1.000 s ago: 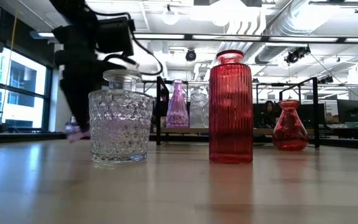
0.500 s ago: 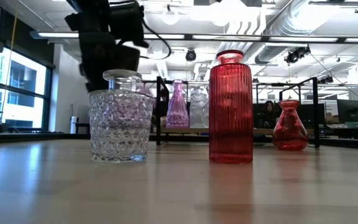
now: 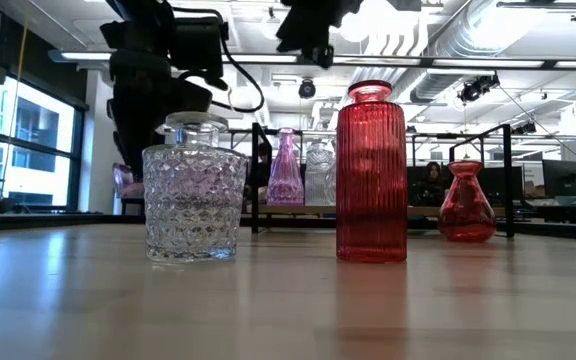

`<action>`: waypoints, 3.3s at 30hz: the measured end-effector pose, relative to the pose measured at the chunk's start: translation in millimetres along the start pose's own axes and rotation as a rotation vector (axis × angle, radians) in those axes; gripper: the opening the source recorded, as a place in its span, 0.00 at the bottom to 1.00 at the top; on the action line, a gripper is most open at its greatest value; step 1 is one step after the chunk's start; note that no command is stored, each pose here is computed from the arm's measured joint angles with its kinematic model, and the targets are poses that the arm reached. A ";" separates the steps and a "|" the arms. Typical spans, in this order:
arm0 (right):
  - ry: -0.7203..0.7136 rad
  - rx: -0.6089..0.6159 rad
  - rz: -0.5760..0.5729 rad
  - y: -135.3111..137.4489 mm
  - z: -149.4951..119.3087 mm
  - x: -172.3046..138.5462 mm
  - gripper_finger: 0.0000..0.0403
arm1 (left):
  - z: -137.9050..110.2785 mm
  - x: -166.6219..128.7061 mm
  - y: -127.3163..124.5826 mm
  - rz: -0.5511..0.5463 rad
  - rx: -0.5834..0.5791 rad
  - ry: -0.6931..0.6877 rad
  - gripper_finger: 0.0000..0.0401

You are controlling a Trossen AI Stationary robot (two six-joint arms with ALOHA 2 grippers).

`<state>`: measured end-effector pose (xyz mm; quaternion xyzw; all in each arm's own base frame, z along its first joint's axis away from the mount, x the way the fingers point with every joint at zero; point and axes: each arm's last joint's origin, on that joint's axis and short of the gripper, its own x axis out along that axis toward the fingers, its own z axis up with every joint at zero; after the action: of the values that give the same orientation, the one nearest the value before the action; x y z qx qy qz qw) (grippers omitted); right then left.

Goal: Sort vases onto shelf
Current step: Align the violet vase with the other violet vase on the shelf

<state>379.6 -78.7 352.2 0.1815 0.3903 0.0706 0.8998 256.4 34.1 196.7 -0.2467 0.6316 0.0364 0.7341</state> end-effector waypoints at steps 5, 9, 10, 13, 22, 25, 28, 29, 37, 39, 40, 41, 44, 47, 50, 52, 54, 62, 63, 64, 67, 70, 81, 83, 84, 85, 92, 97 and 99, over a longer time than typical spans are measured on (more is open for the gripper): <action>-0.008 0.087 0.027 -5.8 -14.6 27.7 0.14 | -4.9 -12.0 -5.9 0.028 0.015 -0.062 0.24; -0.040 0.126 0.067 -7.6 -20.8 42.1 0.11 | -13.2 -36.1 -6.8 0.054 0.002 -0.175 0.24; -0.059 0.132 0.074 -7.4 -20.5 44.3 0.10 | -15.5 -42.8 -6.2 0.054 -0.002 -0.206 0.24; -0.141 0.140 0.102 -5.9 -15.7 48.6 0.09 | -23.2 -58.6 -2.8 0.036 -0.037 -0.311 0.24; -0.265 0.238 0.127 -8.6 -12.6 55.3 0.08 | -65.0 -47.4 16.4 -0.042 -0.181 -0.387 0.24; -0.304 0.293 0.126 -11.4 -14.7 59.6 0.05 | -67.6 -43.3 16.0 -0.131 -0.191 -0.428 0.24; -0.330 0.333 0.122 -12.4 -19.0 65.2 0.01 | -67.6 -40.5 13.2 -0.160 -0.180 -0.435 0.24; -0.331 0.349 0.124 -13.3 -20.8 66.8 0.01 | -67.3 -40.6 12.4 -0.165 -0.174 -0.439 0.24; -0.298 0.426 0.083 -16.6 -38.3 80.0 0.00 | -52.1 -31.0 8.7 -0.261 -0.133 -0.418 0.24; -0.290 0.438 0.087 -16.1 -44.0 84.7 0.00 | -47.2 -23.2 9.8 -0.252 -0.141 -0.388 0.24; -0.281 0.450 0.086 -15.8 -47.5 87.2 0.00 | -44.0 -19.3 10.0 -0.250 -0.138 -0.381 0.24; -0.271 0.458 0.086 -15.5 -50.8 89.5 0.00 | -40.9 -15.5 10.1 -0.253 -0.134 -0.373 0.24; -0.246 0.477 0.085 -14.6 -59.7 95.4 0.00 | -30.9 -5.1 9.6 -0.295 -0.116 -0.356 0.24; -0.219 0.490 0.082 -13.3 -67.0 99.9 0.00 | -22.4 2.9 9.7 -0.309 -0.111 -0.363 0.24; -0.215 0.484 0.089 -10.6 -67.8 101.1 0.00 | -20.4 15.3 13.0 -0.313 -0.135 -0.288 0.24; -0.212 0.477 0.094 -9.9 -67.9 101.3 0.00 | -23.0 23.9 15.6 -0.313 -0.148 -0.208 0.24; -0.216 0.466 0.096 -9.5 -66.1 100.3 0.00 | -26.5 30.6 17.5 -0.316 -0.161 -0.131 0.24; -0.218 0.415 0.142 -10.5 -57.5 94.2 0.00 | -39.7 16.1 15.6 -0.262 -0.141 0.075 0.24; -0.218 0.410 0.147 -11.1 -56.4 93.2 0.00 | -39.6 11.0 14.7 -0.229 -0.125 0.092 0.24; -0.220 0.401 0.149 -11.3 -55.3 92.4 0.00 | -40.7 5.5 14.2 -0.190 -0.107 0.119 0.24; -0.232 0.380 0.153 -13.1 -52.6 90.3 0.00 | -43.3 -10.4 12.6 -0.076 -0.047 0.190 0.24; -0.228 0.367 0.153 -15.4 -52.6 89.4 0.00 | -43.9 -20.5 15.1 0.028 -0.008 0.263 0.24; -0.222 0.335 0.169 -16.5 -52.5 88.7 0.00 | -47.8 -12.8 31.6 0.187 0.015 0.731 0.24; -0.220 0.326 0.173 -16.4 -52.6 88.7 0.00 | -45.0 -6.5 32.7 0.184 -0.006 0.751 0.24; -0.219 0.326 0.175 -16.3 -52.6 88.7 0.00 | -43.8 -3.3 33.0 0.172 -0.020 0.765 0.24; -0.219 0.326 0.175 -16.5 -52.5 88.6 0.00 | -43.0 -0.2 33.4 0.161 -0.034 0.785 0.24; -0.209 0.322 0.190 -18.6 -52.7 87.6 0.00 | -36.7 23.1 39.6 0.168 -0.066 0.897 0.24; -0.199 0.317 0.197 -21.0 -53.2 86.8 0.00 | -36.0 23.8 39.8 0.172 -0.061 0.887 0.27; -0.197 0.311 0.198 -21.3 -53.3 86.7 0.00 | -34.0 21.1 38.5 0.170 -0.052 0.861 0.28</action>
<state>399.9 -60.5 251.9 0.3617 0.2867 0.0796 0.8835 215.6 48.5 161.8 -0.2050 0.8968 0.0067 0.3919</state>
